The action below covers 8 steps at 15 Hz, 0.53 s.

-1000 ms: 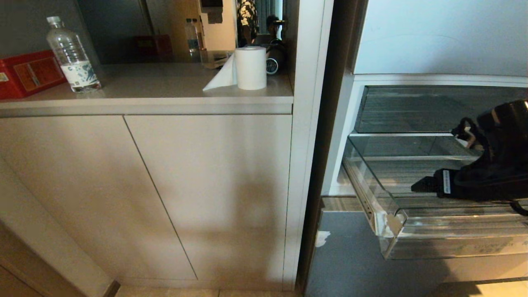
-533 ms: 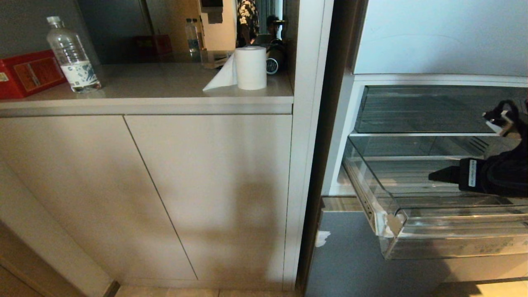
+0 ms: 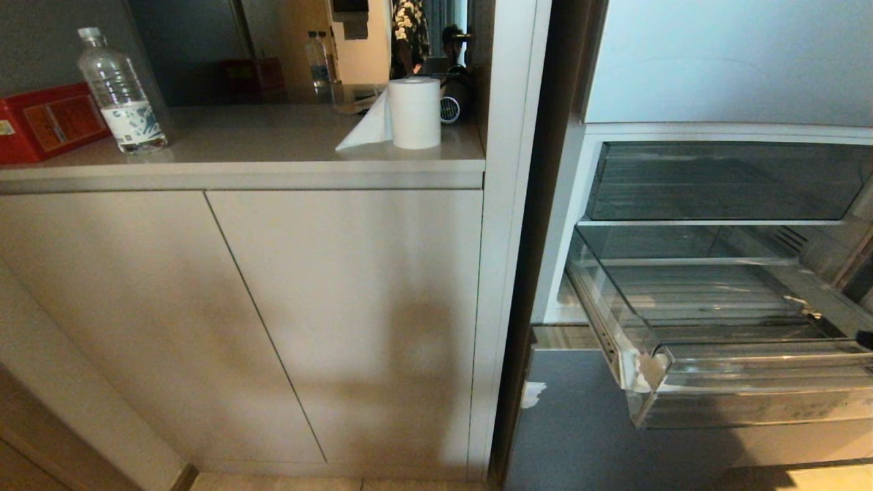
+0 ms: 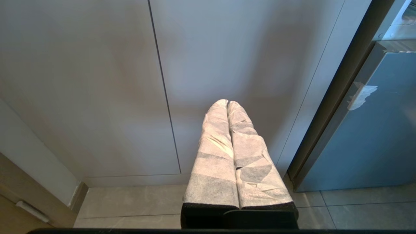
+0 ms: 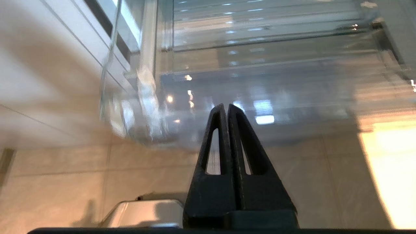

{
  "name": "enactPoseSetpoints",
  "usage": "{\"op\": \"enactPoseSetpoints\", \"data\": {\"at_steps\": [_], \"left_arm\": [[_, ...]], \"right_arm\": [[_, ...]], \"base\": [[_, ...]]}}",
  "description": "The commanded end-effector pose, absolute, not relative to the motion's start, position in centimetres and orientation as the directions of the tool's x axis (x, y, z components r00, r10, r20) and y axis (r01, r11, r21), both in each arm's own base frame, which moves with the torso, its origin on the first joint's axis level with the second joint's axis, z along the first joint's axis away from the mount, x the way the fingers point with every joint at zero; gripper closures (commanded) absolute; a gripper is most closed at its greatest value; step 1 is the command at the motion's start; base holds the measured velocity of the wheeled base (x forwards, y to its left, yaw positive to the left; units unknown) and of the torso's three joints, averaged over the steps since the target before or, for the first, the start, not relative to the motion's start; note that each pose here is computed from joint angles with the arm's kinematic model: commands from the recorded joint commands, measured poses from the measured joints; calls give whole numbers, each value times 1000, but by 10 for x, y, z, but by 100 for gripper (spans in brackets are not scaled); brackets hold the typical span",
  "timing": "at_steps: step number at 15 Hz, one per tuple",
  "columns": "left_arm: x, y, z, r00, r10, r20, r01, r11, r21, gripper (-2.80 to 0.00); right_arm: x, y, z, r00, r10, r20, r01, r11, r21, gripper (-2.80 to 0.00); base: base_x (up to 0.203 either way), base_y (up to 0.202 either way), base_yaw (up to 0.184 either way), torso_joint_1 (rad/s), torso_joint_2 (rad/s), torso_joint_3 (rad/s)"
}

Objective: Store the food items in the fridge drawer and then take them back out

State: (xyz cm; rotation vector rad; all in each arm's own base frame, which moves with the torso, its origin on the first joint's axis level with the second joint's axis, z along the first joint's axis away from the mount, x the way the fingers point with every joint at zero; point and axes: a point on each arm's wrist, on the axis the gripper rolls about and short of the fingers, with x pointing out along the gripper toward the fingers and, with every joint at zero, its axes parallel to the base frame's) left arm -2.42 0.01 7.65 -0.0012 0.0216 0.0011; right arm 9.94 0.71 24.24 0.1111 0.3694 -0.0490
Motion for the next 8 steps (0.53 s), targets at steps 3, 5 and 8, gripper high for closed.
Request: {"op": "enactPoseSetpoints", "data": {"at_steps": [3, 5, 8], "left_arm": [[-24, 0, 76, 1000, 2, -20, -2, 1000, -1, 0], [-24, 0, 76, 1000, 2, -20, -2, 1000, -1, 0], [-24, 0, 76, 1000, 2, -20, -2, 1000, -1, 0]], "right_arm": [[24, 0, 186, 985, -23, -173, 36, 997, 72, 0], [12, -1, 162, 989, -17, -145, 25, 998, 57, 0], [3, -1, 131, 987, 50, -152, -42, 998, 55, 0]], "base": [[0, 0, 0, 0, 0, 0], [0, 0, 0, 0, 0, 0], [0, 0, 0, 0, 0, 0]]}}
